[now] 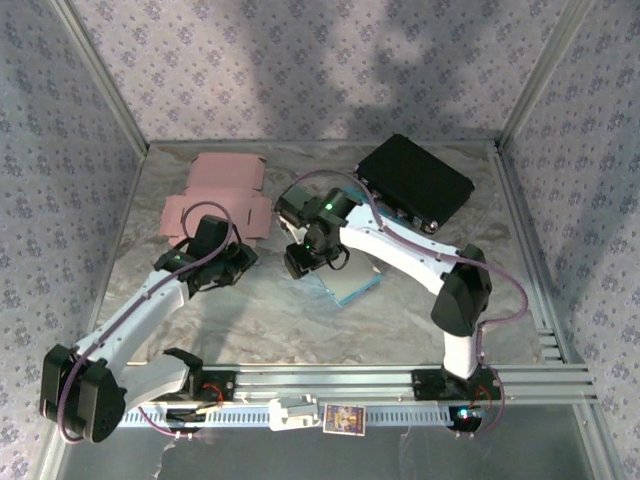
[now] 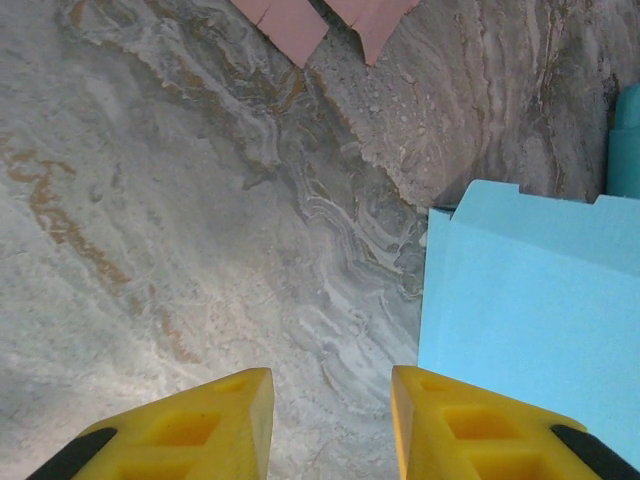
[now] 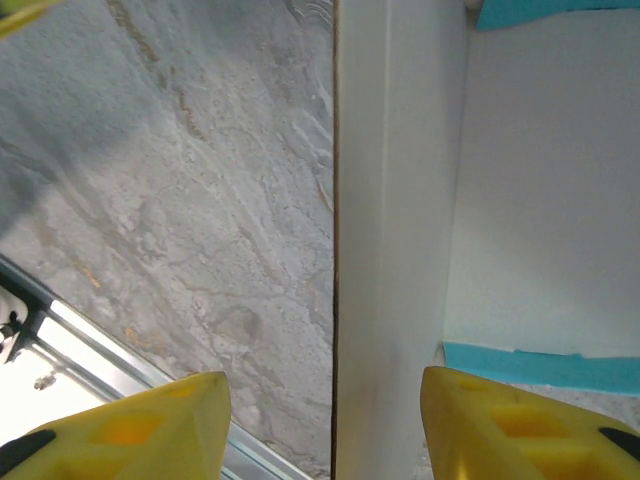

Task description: Fold the paper box

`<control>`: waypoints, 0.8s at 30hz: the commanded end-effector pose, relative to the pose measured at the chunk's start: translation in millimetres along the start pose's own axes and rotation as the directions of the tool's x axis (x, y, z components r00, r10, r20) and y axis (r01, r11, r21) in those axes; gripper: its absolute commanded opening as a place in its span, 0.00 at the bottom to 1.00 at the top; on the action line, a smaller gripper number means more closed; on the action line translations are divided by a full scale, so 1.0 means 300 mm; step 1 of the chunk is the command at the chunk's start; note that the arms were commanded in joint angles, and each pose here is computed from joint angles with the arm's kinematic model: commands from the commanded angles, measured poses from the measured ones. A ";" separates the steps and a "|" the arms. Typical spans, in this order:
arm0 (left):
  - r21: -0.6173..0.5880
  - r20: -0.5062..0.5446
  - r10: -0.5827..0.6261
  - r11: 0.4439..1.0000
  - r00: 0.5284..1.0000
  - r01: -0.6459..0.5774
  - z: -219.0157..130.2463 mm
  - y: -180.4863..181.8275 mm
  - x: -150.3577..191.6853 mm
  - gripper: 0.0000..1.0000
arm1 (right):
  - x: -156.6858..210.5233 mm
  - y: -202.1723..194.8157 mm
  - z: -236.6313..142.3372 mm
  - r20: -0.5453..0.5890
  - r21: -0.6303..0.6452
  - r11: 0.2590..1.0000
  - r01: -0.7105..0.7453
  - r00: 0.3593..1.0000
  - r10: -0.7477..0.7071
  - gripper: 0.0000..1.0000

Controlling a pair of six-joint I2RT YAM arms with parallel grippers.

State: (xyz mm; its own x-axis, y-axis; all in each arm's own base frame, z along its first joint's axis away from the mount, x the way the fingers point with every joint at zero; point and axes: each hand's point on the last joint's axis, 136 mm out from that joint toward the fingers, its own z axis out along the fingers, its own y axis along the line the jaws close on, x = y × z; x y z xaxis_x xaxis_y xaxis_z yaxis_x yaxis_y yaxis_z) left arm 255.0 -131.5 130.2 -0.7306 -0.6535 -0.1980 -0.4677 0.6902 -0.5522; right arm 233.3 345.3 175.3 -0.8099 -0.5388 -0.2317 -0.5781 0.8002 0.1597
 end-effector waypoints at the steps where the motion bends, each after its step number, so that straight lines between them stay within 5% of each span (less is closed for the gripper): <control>1: -0.067 -0.004 0.014 0.998 1.000 -0.014 -0.022 0.083 0.021 0.37 | -0.026 0.009 -0.027 0.010 0.017 1.000 0.011 1.000 -0.011 0.49; 12: -0.051 0.003 0.044 0.998 0.999 -0.044 -0.112 0.099 0.038 0.36 | -0.119 -0.031 -0.033 0.096 0.056 0.960 -0.273 0.959 0.267 0.00; 14: -0.051 0.000 0.055 0.997 0.999 -0.055 -0.130 0.105 0.044 0.36 | -0.146 -0.034 -0.048 0.138 0.046 0.934 -0.355 0.928 0.346 0.00; 19: -0.029 -0.020 0.078 0.996 0.997 -0.079 -0.178 0.120 0.074 0.36 | -0.178 -0.086 -0.094 0.253 0.061 0.798 -0.600 0.782 0.569 0.00; 24: -0.007 -0.067 0.109 0.994 0.992 -0.110 -0.218 0.134 0.116 0.36 | -0.132 -0.177 -0.151 0.379 0.148 0.552 -0.820 0.563 0.734 0.00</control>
State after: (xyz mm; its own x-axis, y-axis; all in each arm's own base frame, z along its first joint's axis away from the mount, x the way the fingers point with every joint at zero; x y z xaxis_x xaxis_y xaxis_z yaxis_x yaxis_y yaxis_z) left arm 191.8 -104.7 145.8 -0.7744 -0.5934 -0.2197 -0.4199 0.7416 -0.5231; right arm 290.9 343.5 220.3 -0.9249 0.1618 -0.3440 0.0918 0.9732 0.2107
